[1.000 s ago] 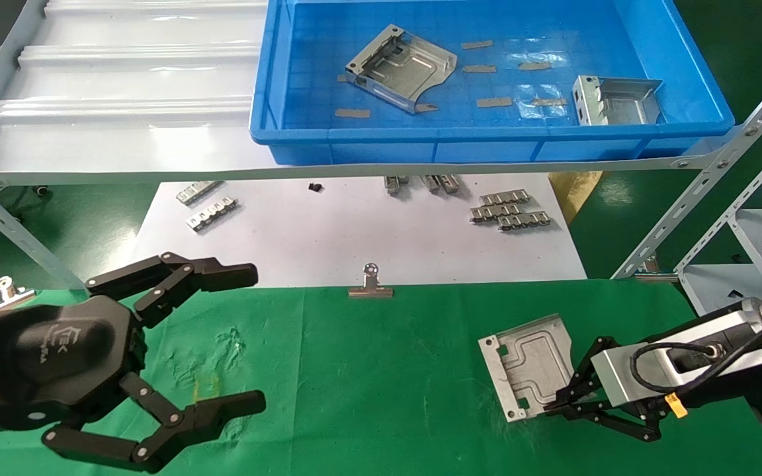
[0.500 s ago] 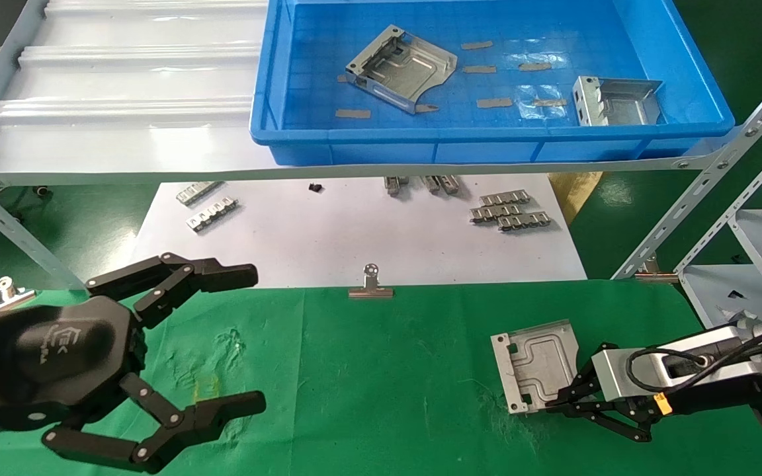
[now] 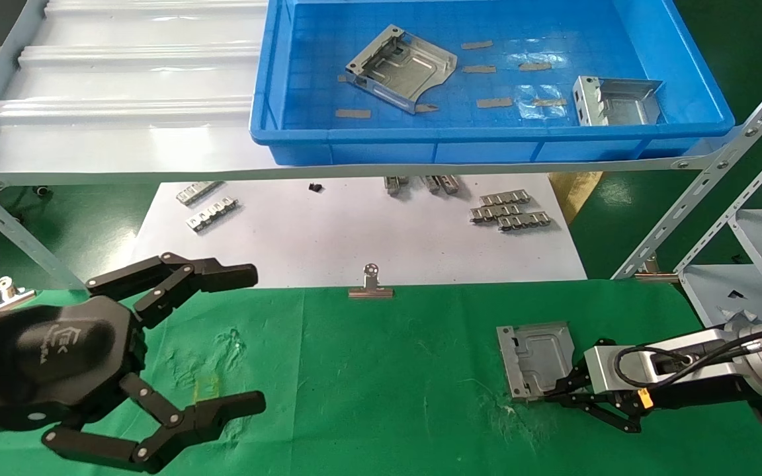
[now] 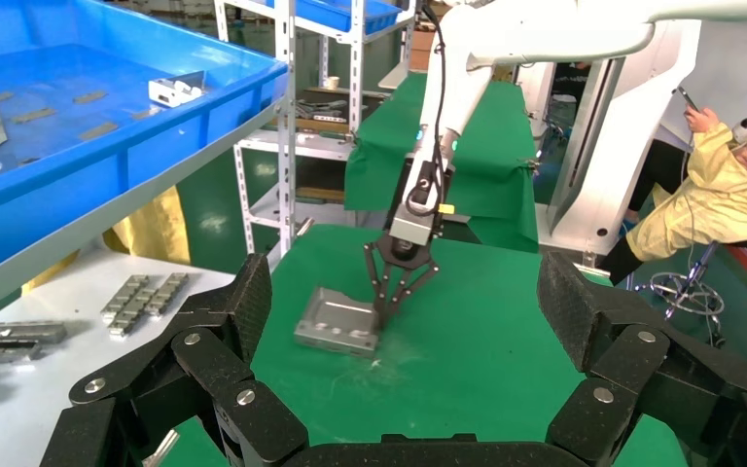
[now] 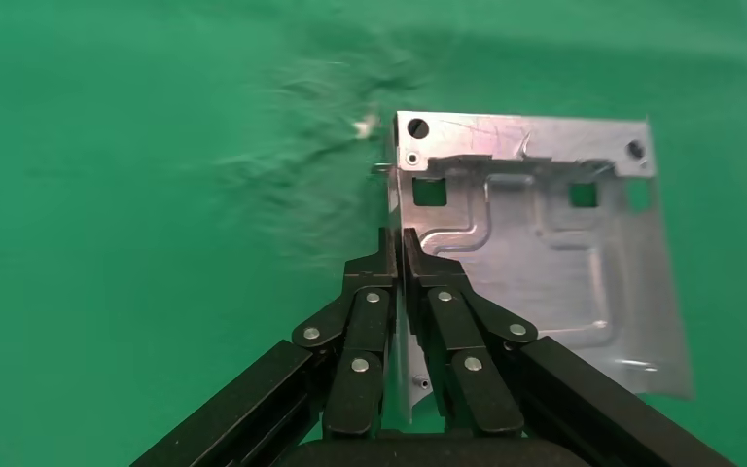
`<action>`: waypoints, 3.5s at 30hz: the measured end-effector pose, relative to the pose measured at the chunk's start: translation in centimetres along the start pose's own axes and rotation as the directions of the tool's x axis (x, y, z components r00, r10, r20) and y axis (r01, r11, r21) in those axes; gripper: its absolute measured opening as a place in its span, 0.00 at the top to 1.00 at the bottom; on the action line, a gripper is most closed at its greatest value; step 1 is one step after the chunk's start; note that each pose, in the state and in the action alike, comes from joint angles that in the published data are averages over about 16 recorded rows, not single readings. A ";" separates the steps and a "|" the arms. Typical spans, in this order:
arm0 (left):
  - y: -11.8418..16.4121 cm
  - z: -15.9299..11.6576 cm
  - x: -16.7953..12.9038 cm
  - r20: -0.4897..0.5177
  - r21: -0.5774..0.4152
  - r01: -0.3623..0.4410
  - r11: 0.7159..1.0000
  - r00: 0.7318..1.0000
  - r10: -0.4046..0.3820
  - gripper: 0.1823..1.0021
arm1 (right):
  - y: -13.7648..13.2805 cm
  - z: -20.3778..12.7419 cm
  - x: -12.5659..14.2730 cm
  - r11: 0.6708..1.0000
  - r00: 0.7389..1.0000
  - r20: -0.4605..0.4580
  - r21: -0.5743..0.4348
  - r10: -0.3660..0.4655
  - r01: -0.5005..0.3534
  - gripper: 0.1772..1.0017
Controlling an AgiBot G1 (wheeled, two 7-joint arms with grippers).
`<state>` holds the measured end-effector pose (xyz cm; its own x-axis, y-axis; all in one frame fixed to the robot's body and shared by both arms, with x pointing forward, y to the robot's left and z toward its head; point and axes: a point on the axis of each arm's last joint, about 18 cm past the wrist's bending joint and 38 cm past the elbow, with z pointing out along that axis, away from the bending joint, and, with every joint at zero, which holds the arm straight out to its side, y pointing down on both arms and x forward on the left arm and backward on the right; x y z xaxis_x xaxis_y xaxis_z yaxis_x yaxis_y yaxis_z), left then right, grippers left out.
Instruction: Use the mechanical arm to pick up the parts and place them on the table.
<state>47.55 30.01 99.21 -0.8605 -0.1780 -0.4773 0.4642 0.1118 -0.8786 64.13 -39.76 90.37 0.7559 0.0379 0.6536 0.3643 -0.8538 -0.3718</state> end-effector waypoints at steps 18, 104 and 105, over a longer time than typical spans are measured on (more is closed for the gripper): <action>0.0 0.0 0.0 0.000 0.000 0.000 1.000 1.000 0.000 0.00 | -1.1 -2.9 0.3 0.992 0.997 -0.047 0.110 0.063 -0.058 0.76; 0.0 0.0 0.0 0.001 0.000 0.000 1.000 1.000 0.000 0.00 | -17.7 -10.1 -6.6 0.590 0.958 0.059 0.776 0.282 -0.222 0.00; 0.0 0.0 0.0 0.001 0.000 0.000 1.000 1.000 0.000 0.00 | -17.7 -10.2 -6.6 0.590 0.958 0.059 0.777 0.281 -0.221 0.00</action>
<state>47.57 30.03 99.21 -0.8606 -0.1789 -0.4769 0.4638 0.1115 -0.8789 47.12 -30.15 99.32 0.8586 -0.1733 0.4824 0.4702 -0.1086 -0.8759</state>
